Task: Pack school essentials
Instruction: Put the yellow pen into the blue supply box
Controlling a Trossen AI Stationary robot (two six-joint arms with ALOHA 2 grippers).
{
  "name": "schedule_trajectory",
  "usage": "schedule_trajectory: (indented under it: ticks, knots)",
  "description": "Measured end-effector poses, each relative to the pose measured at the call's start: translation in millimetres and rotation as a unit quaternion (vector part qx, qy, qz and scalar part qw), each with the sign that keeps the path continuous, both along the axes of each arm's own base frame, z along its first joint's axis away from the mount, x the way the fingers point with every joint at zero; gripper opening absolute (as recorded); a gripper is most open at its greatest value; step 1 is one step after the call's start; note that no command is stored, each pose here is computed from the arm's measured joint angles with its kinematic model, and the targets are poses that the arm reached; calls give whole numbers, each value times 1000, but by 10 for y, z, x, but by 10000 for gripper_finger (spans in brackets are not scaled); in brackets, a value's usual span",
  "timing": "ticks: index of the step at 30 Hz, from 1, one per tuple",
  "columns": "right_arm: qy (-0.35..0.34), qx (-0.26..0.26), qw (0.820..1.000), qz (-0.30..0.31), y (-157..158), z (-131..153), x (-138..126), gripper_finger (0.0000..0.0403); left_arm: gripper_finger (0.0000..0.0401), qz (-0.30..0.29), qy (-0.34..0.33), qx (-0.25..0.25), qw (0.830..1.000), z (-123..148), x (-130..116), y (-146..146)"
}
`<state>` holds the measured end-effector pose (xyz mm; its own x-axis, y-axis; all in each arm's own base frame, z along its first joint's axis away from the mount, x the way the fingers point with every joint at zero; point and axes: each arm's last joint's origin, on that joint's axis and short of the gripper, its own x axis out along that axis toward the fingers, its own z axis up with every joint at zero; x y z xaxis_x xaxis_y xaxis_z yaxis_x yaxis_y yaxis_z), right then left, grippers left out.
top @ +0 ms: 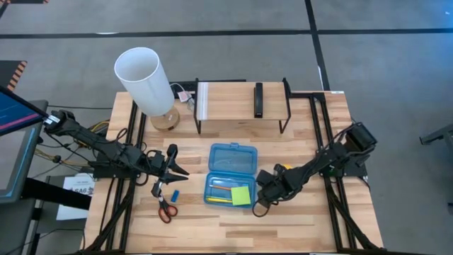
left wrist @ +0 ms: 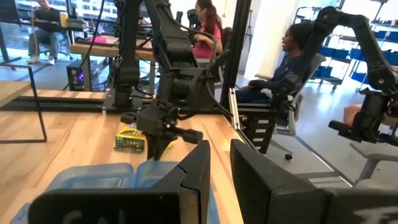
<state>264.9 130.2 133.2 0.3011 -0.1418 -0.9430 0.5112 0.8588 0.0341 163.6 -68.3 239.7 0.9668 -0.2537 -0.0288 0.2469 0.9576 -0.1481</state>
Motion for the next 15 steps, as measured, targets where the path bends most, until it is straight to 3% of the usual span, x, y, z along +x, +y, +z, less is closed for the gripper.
schedule_trajectory:
  ticks: [15]
  knots:
    - [-19, 30, 999, -10, 149, 306, -240, 16, 50, 2, 0, 0, 1000, 0, 0, 1]
